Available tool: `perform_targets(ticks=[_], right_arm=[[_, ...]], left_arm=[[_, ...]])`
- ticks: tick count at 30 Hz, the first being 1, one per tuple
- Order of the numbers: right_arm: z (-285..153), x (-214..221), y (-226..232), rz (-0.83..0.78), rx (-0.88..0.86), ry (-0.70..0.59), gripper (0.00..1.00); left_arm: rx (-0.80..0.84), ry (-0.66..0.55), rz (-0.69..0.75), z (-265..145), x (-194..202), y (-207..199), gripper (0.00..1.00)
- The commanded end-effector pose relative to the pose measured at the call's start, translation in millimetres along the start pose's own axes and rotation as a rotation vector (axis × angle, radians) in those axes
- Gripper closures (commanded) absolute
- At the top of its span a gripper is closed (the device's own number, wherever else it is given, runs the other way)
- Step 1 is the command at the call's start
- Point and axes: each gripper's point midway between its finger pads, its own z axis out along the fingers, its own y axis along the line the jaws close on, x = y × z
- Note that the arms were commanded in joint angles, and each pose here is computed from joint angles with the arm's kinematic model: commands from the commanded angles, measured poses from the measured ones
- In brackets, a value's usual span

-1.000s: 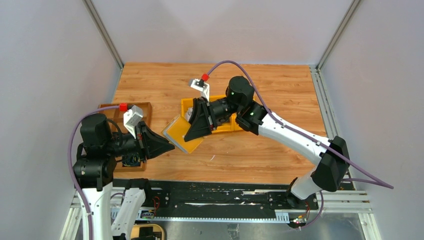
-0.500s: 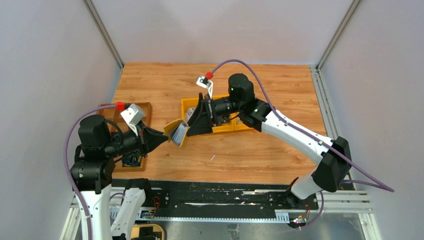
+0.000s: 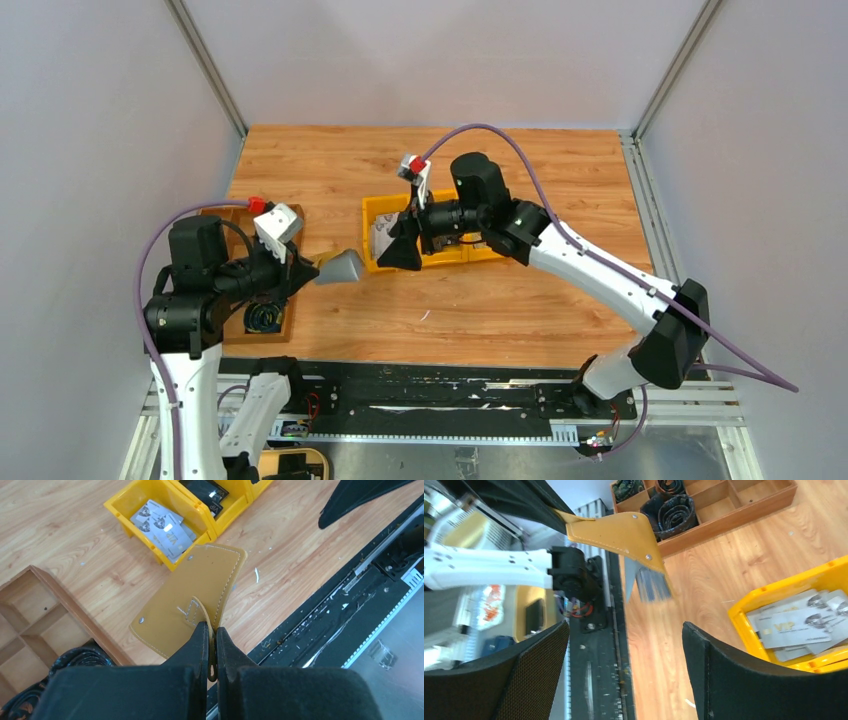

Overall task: Take the credit cards out of the card holder
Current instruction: Open the card holder.

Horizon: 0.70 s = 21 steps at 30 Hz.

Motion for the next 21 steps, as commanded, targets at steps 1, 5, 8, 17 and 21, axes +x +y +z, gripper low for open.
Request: perform_targets(ticks=[1, 5, 8, 17, 21], right_arm=[[0, 12, 3, -0.272, 0.061, 0.017, 0.14], [5, 21, 4, -0.356, 0.037, 0.006, 0.13], [5, 27, 4, -0.398, 0.023, -0.011, 0.12], [11, 13, 18, -0.487, -0.004, -0.11, 0.11], [12, 7, 23, -0.504, -0.006, -0.13, 0.11]], left_arm=[[0.063, -0.066, 0.102, -12, -17, -19, 1.0], [0.117, -0.117, 0.12, -20, -30, -35, 1.0], [0.156, -0.143, 0.103, -25, -40, -44, 1.0], [0.228, -0.193, 0.049, -37, -58, -65, 1.0], [0.226, -0.211, 0.057, -43, -59, -71, 1.0]])
